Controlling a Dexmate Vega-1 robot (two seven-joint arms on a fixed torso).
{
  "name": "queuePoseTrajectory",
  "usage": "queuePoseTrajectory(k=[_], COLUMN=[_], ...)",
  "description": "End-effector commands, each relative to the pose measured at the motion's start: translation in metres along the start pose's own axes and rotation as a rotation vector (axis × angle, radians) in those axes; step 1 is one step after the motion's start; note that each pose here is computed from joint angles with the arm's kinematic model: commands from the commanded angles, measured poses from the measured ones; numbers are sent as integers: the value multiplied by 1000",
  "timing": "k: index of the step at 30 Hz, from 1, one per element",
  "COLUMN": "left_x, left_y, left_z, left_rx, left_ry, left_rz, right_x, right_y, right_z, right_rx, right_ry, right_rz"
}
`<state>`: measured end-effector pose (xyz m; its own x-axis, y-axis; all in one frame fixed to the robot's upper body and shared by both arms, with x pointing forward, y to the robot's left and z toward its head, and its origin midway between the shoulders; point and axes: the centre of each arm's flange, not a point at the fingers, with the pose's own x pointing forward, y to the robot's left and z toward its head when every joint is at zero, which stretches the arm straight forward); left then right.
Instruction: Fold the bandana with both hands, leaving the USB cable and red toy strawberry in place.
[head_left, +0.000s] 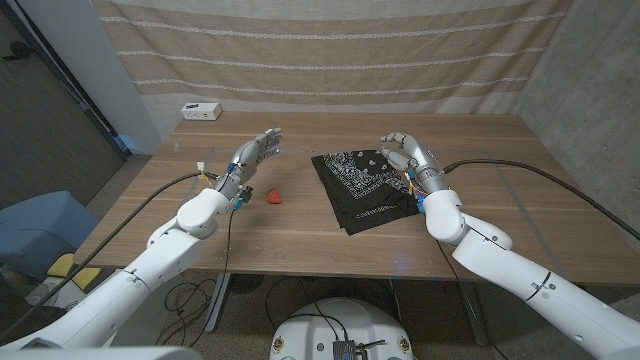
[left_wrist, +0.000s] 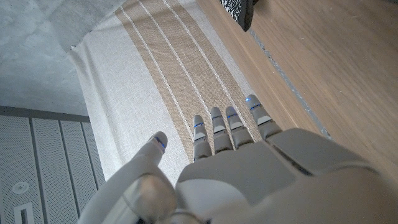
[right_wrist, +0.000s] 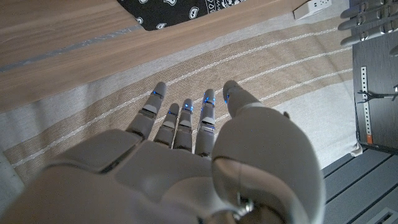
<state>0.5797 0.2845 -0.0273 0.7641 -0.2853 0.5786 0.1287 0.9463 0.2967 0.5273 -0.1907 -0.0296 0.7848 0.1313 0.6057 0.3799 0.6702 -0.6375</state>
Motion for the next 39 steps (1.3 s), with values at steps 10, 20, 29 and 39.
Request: queuePoseTrajectory(k=[10,20,29,39], left_x=[-2,-1,-3,-7], left_y=[6,4,2,2], left_z=[-7,-8,-7,-8], left_rx=[-88,-86,-87,-85], left_ry=[11,16,14,19], left_rz=[2,-12,-16,-12], right_x=[-40,-56,-64,-72], right_y=[16,28,44,62], right_z=[-15,-9,2,16], right_rx=[-293,-293,-309,-307], right_ry=[60,53,20,-41], right_rz=[47,68,33,-14])
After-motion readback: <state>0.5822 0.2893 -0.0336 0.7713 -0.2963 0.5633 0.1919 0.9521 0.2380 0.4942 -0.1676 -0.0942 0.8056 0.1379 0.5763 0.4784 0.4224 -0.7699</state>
